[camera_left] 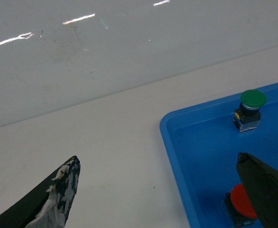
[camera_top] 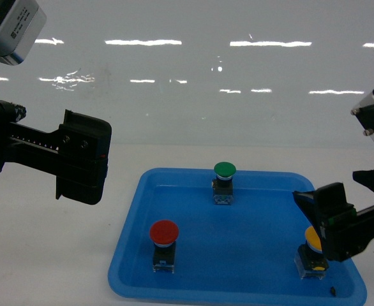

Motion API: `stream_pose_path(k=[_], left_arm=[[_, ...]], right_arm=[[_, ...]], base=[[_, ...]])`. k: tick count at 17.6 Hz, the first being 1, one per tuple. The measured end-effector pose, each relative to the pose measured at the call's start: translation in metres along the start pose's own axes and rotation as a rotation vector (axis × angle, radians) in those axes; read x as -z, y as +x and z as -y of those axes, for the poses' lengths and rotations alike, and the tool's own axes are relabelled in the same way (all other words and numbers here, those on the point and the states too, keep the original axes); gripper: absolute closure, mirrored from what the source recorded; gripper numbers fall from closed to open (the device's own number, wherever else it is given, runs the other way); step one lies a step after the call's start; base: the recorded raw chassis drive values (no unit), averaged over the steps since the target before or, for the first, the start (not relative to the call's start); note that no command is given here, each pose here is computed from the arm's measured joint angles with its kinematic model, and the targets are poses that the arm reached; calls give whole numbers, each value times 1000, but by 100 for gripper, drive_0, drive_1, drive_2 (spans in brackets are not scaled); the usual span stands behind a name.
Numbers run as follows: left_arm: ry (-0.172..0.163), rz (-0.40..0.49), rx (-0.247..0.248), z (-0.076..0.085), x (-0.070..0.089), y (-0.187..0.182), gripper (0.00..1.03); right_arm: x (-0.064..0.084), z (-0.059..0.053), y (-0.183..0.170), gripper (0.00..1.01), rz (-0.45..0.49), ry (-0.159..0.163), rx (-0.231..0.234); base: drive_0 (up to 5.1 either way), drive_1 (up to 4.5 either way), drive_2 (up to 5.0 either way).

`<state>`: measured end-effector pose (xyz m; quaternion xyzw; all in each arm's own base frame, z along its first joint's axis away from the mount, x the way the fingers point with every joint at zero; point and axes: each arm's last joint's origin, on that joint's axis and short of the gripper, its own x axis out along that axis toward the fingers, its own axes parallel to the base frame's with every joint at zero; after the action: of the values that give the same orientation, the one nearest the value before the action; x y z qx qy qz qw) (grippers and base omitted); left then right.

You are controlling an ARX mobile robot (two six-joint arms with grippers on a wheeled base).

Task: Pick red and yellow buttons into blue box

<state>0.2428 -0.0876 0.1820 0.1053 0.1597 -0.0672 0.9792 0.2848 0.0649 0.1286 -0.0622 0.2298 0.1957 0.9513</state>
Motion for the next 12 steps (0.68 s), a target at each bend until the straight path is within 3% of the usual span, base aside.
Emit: stream_pose_path(k=[4, 12], left_arm=[[0, 0, 0, 0, 0, 0, 5], [0, 0, 0, 0, 0, 0, 5]], right_arm=[[-3, 3, 29, 3, -71, -42, -72], [31, 4, 62, 3, -218, -115, -121]], base=[[0, 0, 0], [0, 0, 0]])
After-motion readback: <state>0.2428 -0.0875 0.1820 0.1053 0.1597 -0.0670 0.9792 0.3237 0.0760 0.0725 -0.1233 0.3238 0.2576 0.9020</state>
